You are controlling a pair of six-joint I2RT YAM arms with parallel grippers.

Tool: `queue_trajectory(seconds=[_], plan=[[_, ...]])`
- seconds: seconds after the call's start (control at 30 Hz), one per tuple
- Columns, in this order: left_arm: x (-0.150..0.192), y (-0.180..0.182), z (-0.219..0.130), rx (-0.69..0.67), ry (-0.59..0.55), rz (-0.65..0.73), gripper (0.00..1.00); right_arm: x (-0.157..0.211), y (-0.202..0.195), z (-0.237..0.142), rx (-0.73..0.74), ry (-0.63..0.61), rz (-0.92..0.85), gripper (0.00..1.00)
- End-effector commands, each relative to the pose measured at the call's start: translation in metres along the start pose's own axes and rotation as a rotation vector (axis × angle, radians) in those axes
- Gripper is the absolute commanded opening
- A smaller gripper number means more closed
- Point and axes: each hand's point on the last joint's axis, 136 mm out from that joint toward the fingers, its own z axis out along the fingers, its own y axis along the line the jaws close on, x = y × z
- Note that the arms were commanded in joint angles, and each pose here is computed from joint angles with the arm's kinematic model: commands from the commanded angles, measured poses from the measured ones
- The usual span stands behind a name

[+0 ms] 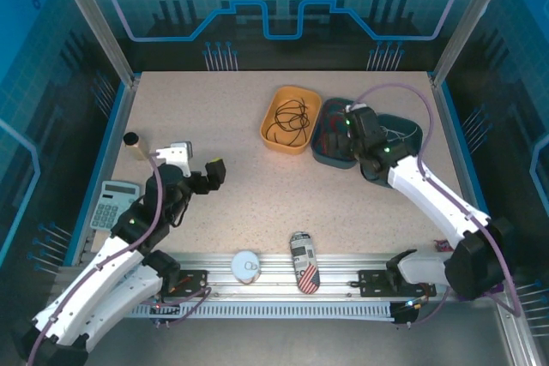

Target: Untangle the cables

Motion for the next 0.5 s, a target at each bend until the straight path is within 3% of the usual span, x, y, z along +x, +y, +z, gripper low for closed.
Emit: queue_trajectory(seconds=[0.0,0.17,0.47], plan=[[-0.008,0.029,0.002,-0.153,-0.104,0.086,0.99,-0.011,-0.023,-0.006,0.087,-0.129,0.052,1.0],[-0.011,0.048,0.012,-0.211,-0.197,0.112,0.99,0.006,-0.042,0.0,0.098,-0.141,0.09,1.0],[-0.003,0.096,0.049,-0.251,-0.226,0.021,0.99,0.003,-0.078,0.005,0.193,-0.224,0.098,1.0]])
